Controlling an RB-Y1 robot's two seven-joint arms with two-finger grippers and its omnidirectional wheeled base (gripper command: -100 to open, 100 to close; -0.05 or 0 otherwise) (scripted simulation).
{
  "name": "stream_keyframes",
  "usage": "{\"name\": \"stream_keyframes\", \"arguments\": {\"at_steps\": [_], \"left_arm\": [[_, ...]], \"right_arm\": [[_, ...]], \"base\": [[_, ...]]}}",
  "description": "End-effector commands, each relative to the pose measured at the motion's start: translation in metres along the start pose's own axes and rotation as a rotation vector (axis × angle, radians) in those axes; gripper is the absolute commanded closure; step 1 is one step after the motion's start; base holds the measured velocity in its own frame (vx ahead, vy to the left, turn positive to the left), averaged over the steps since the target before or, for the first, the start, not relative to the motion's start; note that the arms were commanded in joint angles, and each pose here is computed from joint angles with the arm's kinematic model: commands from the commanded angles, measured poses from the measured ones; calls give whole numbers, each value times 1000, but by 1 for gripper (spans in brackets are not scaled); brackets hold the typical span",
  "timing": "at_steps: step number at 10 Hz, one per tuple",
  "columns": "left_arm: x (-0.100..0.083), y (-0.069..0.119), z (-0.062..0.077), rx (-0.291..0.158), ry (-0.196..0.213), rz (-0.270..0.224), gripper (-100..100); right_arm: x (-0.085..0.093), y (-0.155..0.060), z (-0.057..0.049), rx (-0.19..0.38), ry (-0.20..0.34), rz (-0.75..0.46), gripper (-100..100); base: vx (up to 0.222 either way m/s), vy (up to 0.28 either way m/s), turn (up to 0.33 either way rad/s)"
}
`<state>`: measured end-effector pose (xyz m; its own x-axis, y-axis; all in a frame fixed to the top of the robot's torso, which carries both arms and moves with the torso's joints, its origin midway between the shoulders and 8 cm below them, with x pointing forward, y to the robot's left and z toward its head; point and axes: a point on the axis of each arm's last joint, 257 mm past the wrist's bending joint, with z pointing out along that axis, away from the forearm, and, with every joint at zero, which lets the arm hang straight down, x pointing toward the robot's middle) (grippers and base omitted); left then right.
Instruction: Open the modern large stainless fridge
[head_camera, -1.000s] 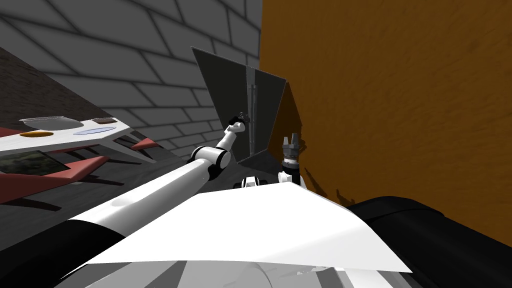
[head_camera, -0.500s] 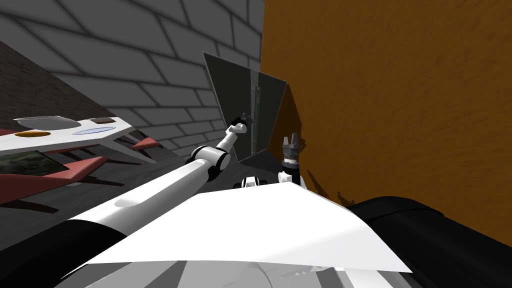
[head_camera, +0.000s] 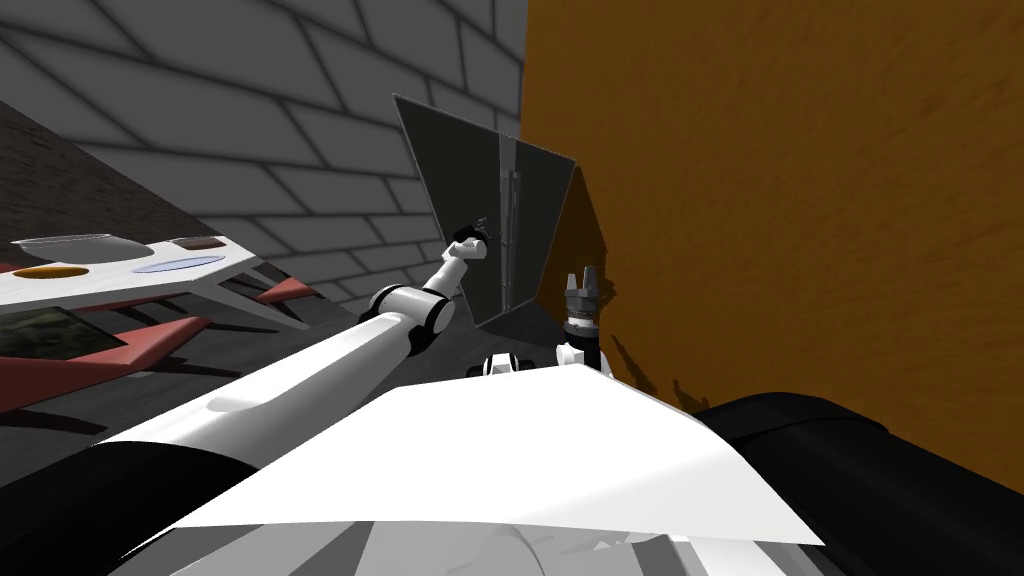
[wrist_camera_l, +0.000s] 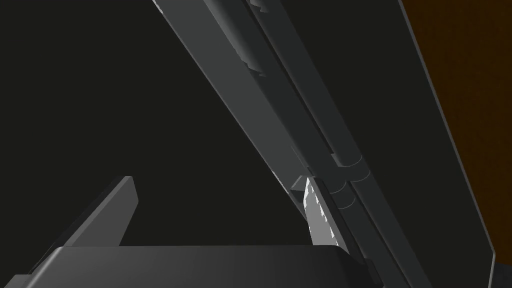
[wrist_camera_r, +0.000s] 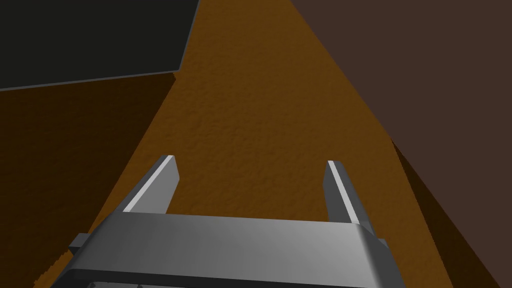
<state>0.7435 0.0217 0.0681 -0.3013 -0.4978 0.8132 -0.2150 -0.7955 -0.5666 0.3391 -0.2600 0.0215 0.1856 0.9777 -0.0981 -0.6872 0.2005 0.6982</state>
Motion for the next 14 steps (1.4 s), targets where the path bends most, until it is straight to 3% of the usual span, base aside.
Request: {"name": "stream_keyframes", "arguments": {"at_steps": [1,8,11,13,14], "left_arm": [[16,5,4,-32,-2,-43,-100],[51,14,11,-106,-15,-139,-100],[65,32,12,-159,-29,-186,-100],[62,30,11,-149,-27,-177,-100],[61,30,11,-148,-27,-177,100]], "right_arm": [[0,0,0,0,0,0,0],[0,0,0,0,0,0,0],[0,0,0,0,0,0,0],[0,0,0,0,0,0,0],[0,0,0,0,0,0,0]], "base": [[115,-10,-1],[116,-18,1],[123,-29,2],[34,-7,0],[0,-3,-25]]}}
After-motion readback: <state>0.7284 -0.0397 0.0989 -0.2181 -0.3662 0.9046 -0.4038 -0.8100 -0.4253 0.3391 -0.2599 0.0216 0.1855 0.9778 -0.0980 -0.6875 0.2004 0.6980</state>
